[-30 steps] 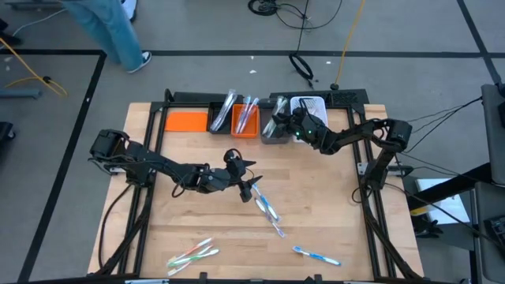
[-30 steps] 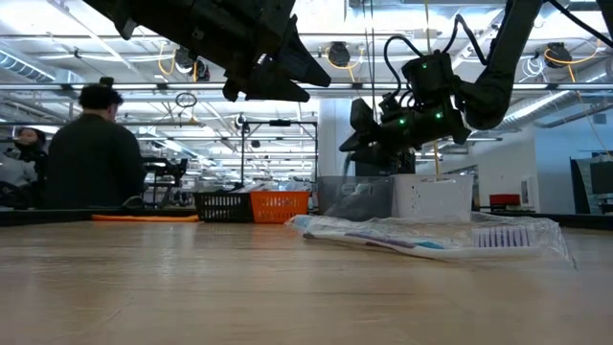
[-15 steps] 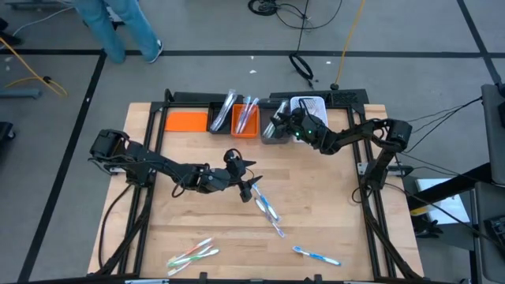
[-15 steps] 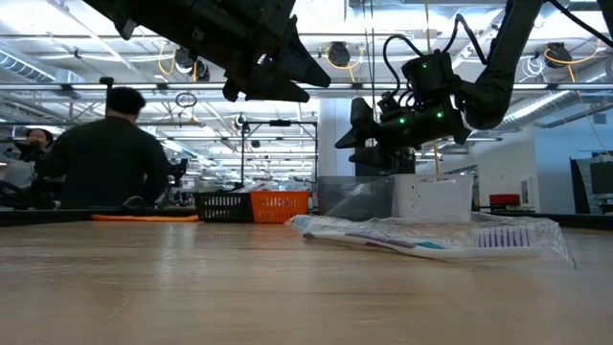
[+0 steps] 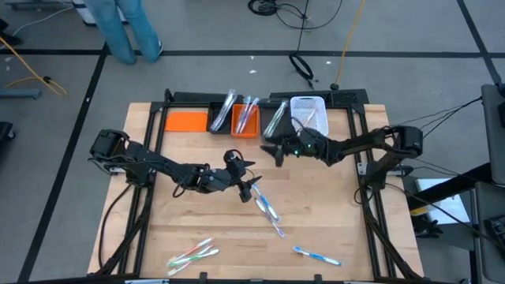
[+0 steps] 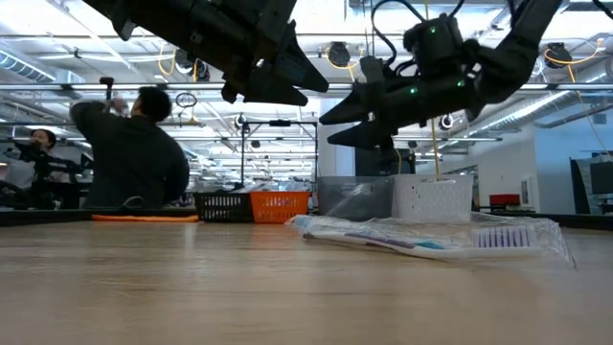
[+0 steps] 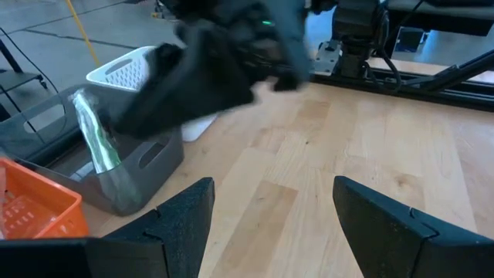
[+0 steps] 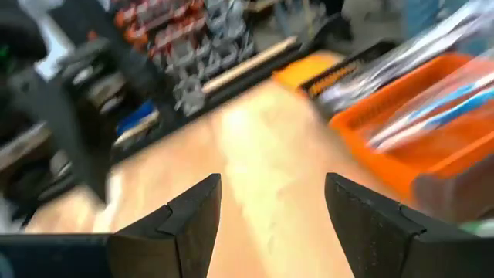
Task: Pick & Place Toothbrushes
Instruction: Put the blue toothbrush into the orange bin
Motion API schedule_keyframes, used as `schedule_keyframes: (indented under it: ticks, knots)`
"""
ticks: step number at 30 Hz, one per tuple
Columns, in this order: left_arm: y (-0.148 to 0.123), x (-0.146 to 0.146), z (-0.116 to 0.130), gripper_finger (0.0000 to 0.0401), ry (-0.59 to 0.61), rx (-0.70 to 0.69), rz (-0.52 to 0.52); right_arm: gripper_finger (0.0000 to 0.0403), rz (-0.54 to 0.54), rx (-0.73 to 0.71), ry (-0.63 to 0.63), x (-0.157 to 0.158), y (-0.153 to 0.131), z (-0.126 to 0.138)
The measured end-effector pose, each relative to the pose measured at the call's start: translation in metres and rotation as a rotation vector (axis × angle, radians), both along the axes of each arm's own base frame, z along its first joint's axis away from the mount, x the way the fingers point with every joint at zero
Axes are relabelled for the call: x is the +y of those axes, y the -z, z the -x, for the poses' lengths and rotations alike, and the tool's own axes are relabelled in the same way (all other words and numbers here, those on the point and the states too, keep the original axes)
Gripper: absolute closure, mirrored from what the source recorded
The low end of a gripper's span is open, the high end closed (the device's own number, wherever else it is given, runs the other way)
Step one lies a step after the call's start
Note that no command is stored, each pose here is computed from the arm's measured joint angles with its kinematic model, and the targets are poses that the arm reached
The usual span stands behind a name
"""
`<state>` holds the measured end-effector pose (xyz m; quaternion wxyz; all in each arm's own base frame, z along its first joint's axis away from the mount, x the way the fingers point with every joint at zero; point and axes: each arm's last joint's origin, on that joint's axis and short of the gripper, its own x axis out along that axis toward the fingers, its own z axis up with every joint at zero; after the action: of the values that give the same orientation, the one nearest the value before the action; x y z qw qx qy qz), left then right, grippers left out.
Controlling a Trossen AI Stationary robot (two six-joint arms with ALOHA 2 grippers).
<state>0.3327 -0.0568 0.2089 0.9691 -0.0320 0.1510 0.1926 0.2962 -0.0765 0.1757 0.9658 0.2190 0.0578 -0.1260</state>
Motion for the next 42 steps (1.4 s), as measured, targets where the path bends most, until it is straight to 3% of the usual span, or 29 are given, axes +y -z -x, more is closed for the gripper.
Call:
schedule_keyframes:
  ticks: [11,19,29,42]
  knots:
    - [-0.001,0.0,0.0,0.0132,0.0,-0.007,0.002,0.0177,-0.045,0.133,-0.221,0.073,0.004,-0.002]
    - [0.0,0.0,0.0,0.0132,0.0,-0.007,0.001,0.0177,-0.041,0.274,-0.209,0.111,0.018,0.004]
    - [-0.001,0.0,0.0,0.0132,0.0,-0.011,0.002,0.0177,-0.049,0.334,-0.15,0.137,0.034,0.008]
    - [-0.001,0.0,0.0,0.0132,0.0,-0.011,0.002,0.0177,-0.118,0.363,-0.136,0.143,0.072,-0.001]
